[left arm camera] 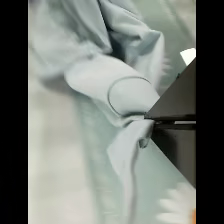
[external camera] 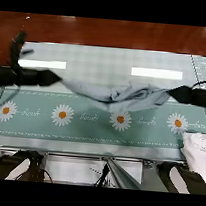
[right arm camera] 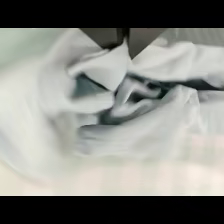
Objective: Fold the shirts.
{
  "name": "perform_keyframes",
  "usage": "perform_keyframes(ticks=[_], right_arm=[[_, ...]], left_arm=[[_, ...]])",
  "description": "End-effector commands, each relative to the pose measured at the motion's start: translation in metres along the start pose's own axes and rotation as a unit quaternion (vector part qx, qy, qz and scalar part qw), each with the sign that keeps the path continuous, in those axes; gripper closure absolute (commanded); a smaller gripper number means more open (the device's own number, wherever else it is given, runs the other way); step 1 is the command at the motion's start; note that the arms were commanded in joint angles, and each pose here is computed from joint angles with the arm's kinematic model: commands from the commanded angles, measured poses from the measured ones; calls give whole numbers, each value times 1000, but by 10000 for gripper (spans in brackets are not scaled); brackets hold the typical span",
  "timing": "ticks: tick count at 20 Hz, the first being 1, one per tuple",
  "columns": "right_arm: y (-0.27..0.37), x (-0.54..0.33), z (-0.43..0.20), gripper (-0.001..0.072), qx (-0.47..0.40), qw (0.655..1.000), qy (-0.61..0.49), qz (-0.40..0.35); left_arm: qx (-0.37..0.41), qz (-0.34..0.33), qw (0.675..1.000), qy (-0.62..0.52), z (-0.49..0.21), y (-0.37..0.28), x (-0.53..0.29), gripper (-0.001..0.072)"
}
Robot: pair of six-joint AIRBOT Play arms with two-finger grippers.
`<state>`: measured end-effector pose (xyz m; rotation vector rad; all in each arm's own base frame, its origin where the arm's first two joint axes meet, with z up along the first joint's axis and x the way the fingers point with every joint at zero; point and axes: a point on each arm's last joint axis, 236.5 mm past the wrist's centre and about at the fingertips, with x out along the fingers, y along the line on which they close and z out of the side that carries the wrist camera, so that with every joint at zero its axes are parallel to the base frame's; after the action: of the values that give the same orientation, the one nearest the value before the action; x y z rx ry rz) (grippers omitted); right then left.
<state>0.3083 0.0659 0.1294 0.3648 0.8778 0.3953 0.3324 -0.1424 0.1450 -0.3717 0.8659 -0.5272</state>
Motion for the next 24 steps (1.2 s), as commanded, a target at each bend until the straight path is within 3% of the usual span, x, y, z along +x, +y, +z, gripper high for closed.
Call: perform_keyframes(ticks=[1, 4, 7, 9, 13, 16, 22, 24], right_arm=[[53, -94, 56, 684, -82, 988, -129, -25], [104, -187, 117, 684, -145, 943, -295, -54], [158, -282, 159, 685, -177, 873, -451, -58], [184, -323, 165, 685, -198, 838, -505, -58], [211, -362, 155, 685, -236, 810, -530, -82], [212, -364, 141, 685, -245, 821, -505, -107], [125, -301, 78, 685, -173, 917, -286, -217], [101, -278, 64, 686, -141, 941, -212, -224]], left_arm=[[97, -4, 976, -193, 118, -67, -105, 683], [174, -11, 910, -377, 182, -146, -234, 682], [230, -28, 850, -472, 181, -209, -326, 683], [259, -34, 820, -508, 164, -239, -369, 683], [300, 1, 790, -535, 117, -260, -416, 684], [303, 28, 808, -505, 81, -254, -417, 685], [262, 98, 909, -308, 33, -187, -343, 685], [233, 131, 934, -235, 29, -154, -317, 685]])
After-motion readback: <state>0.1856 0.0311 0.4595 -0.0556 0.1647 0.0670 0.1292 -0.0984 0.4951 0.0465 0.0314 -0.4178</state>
